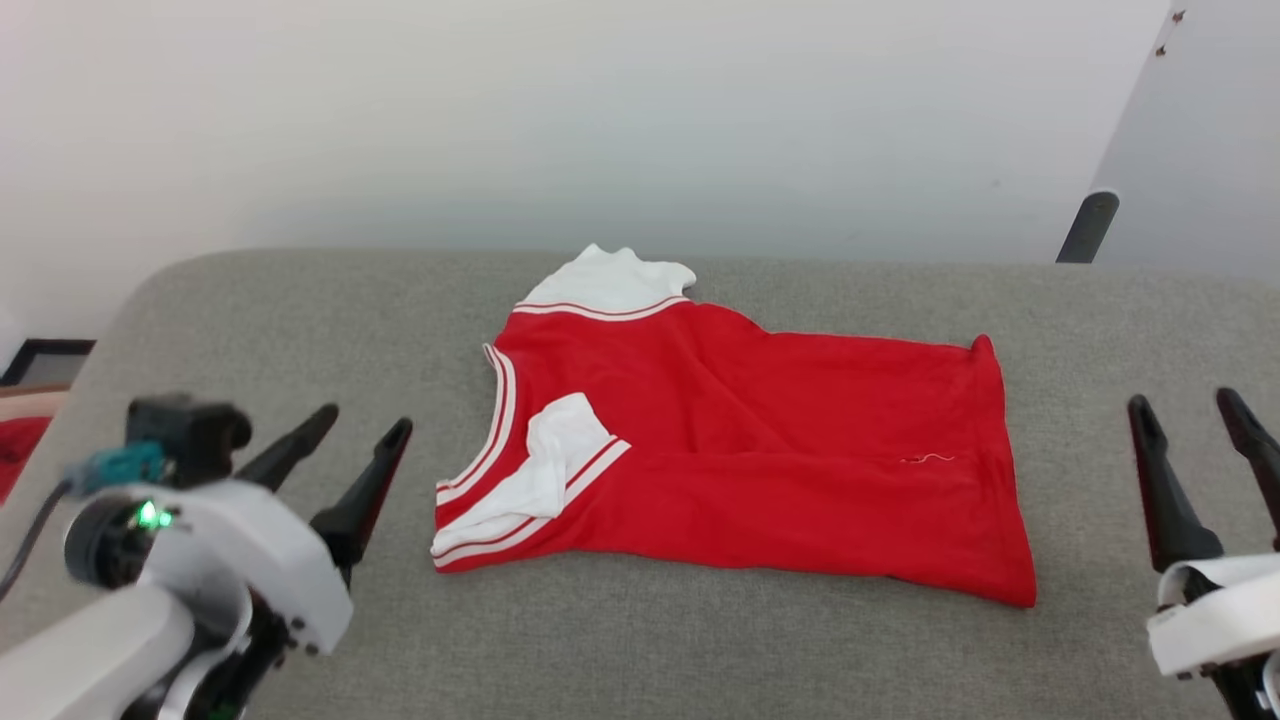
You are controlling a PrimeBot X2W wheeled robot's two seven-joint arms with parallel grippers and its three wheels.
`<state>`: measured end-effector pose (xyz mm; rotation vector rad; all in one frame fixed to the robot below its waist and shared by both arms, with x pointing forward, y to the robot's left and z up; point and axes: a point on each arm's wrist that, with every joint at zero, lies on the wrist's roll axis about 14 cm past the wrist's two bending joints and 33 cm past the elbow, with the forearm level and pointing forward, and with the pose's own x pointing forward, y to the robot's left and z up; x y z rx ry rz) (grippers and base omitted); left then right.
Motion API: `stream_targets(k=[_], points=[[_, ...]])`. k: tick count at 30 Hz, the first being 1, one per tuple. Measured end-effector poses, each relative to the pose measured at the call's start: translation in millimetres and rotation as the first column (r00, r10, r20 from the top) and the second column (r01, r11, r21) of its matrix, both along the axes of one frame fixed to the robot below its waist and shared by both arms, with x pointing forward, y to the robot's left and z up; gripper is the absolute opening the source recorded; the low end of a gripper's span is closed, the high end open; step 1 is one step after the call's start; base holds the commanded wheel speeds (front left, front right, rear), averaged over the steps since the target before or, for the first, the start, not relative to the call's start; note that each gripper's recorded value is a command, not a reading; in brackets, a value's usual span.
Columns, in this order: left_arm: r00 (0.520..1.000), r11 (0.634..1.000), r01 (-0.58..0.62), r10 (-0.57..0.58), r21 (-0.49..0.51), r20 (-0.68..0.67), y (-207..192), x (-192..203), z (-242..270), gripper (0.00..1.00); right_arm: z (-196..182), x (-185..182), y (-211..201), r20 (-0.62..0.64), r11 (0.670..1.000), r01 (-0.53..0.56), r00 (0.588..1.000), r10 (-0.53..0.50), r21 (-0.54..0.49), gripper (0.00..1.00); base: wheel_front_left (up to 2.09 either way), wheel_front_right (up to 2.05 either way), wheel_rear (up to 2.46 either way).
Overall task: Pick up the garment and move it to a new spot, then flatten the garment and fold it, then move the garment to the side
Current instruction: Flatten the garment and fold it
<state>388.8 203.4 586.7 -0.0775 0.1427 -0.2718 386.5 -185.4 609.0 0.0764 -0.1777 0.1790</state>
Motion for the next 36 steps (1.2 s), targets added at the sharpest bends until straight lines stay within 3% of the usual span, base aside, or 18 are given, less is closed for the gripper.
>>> stream_targets(k=[7, 14, 19, 27, 32, 36], points=[[0.998, 0.996, -0.063, 0.063, -0.061, 0.002, 9.8, -21.9, -6.7, 1.00, 1.3, -19.0, -18.6, 0.018, 0.997, 0.075, 0.997, -0.076, 0.034, 1.00, 0.00, 0.00, 0.00], [0.996, 0.994, -0.088, 0.087, -0.060, -0.015, 14.9, -23.9, -16.9, 1.00, -5.1, -28.5, -30.3, 0.000, 0.991, 0.122, 0.993, -0.122, 0.048, 1.00, 0.00, 0.00, 0.00], [0.987, 0.992, -0.104, 0.095, -0.066, -0.130, 18.1, -17.1, -42.1, 1.00, -9.7, -25.2, -33.5, -0.018, 0.990, 0.132, 0.991, -0.131, 0.051, 1.00, 0.00, 0.00, 0.00], [0.889, 1.000, -0.022, 0.022, 0.007, -0.458, 13.5, -6.2, -107.5, 1.00, -21.5, -10.0, -38.7, -0.052, 0.987, 0.147, 0.988, -0.144, 0.067, 1.00, 0.00, 0.00, 0.00], [0.815, 0.998, 0.048, -0.014, 0.044, -0.580, 9.8, 4.6, -139.9, 1.00, -36.1, 1.0, -42.5, -0.090, 0.984, 0.161, 0.984, -0.154, 0.072, 1.00, 0.00, 0.00, 0.00], [0.785, 0.996, 0.068, -0.019, 0.056, -0.619, 8.1, 20.0, -158.5, 1.00, -48.8, 9.8, -46.6, -0.118, 0.981, 0.175, 0.979, -0.165, 0.082, 1.00, 0.00, 0.00, 0.00]])
